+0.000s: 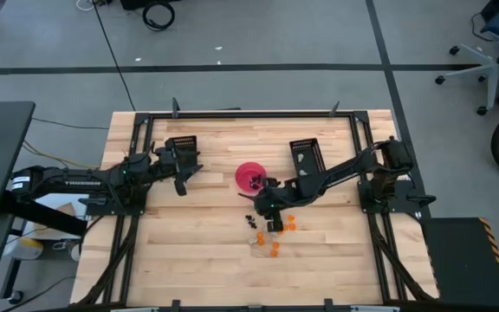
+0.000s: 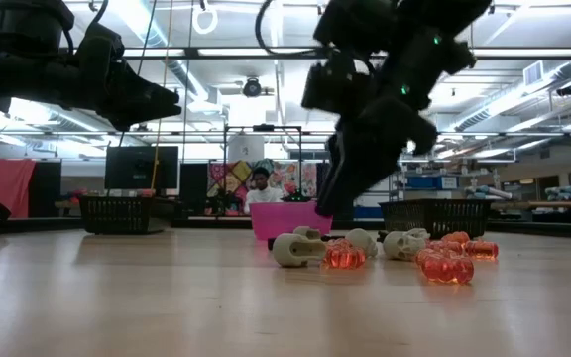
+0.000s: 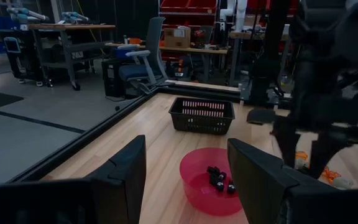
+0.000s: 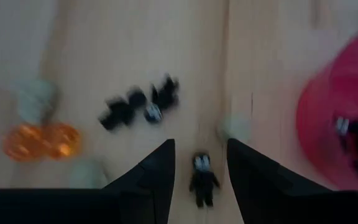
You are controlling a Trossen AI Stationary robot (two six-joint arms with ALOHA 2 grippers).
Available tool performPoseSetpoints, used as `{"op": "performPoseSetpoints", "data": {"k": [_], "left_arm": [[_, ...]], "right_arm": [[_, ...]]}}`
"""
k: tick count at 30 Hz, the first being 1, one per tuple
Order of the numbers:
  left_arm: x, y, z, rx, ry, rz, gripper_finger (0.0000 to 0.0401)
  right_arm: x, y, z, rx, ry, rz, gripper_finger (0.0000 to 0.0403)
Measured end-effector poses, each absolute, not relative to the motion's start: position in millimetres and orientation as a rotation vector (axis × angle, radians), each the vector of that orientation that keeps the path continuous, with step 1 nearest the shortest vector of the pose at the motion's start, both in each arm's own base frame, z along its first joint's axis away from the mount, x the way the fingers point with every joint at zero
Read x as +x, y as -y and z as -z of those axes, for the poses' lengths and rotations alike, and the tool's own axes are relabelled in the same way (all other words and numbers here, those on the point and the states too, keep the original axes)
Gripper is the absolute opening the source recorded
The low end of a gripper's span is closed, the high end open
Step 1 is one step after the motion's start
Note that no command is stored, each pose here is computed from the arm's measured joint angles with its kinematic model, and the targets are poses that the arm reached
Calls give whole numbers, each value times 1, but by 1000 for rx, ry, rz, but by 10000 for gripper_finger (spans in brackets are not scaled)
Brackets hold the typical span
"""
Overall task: Sort Halloween decoration
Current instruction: Put the black skeleton toy into the pink bin
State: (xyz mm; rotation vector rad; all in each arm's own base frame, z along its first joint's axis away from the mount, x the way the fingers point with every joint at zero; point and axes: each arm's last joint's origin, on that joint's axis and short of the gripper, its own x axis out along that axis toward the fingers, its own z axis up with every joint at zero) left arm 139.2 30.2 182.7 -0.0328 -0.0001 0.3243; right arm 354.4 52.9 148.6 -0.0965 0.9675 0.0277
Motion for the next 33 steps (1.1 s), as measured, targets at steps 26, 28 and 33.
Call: {"op": "performPoseSetpoints", "data": {"k": [26, 28, 33], "left_arm": [[139, -30, -183, -42, 2, -324, 194], [139, -30, -183, -42, 1, -324, 194], [139, -30, -183, -41, 2, -324, 194]], "right_arm": [[349, -50, -126, -136, -1037, 14, 25], [345, -48, -136, -155, -1026, 36, 32], [344, -39, -178, -185, -871, 80, 37]]}}
